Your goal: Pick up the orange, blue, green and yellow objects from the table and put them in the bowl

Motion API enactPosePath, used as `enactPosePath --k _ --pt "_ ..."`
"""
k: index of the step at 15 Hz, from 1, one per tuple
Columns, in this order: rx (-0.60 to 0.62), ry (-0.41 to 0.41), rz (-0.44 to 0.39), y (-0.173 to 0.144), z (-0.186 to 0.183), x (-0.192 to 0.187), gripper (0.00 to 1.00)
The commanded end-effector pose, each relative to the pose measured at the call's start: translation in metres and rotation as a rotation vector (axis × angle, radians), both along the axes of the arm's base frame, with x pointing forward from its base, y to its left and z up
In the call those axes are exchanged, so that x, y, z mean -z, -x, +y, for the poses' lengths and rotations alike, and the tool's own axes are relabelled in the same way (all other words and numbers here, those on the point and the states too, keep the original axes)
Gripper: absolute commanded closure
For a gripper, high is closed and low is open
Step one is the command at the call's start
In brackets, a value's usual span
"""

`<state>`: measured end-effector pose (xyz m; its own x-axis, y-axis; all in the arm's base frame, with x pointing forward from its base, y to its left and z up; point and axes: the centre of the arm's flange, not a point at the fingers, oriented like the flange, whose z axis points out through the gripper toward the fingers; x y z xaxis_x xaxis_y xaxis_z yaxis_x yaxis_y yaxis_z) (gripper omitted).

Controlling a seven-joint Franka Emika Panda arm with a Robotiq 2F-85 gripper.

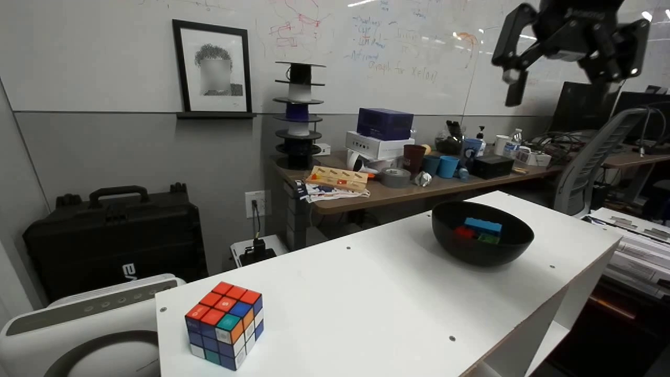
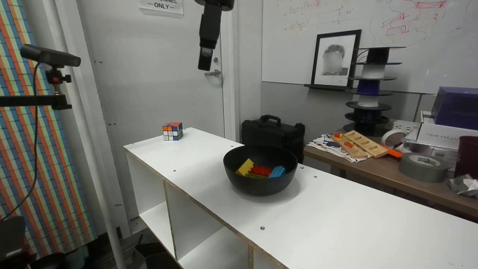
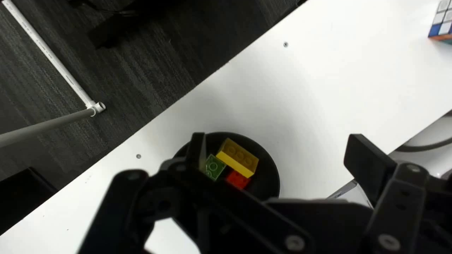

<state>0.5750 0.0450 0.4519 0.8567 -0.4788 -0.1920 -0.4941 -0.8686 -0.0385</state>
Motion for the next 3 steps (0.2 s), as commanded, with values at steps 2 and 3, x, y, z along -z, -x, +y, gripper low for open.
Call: enactPosePath --k 2,3 --pt "-0.033 -0.007 -0.009 0.018 0.0 -0.019 0.0" --pt "-0.032 -0.007 -0.012 0.02 0.0 -0.022 0.0"
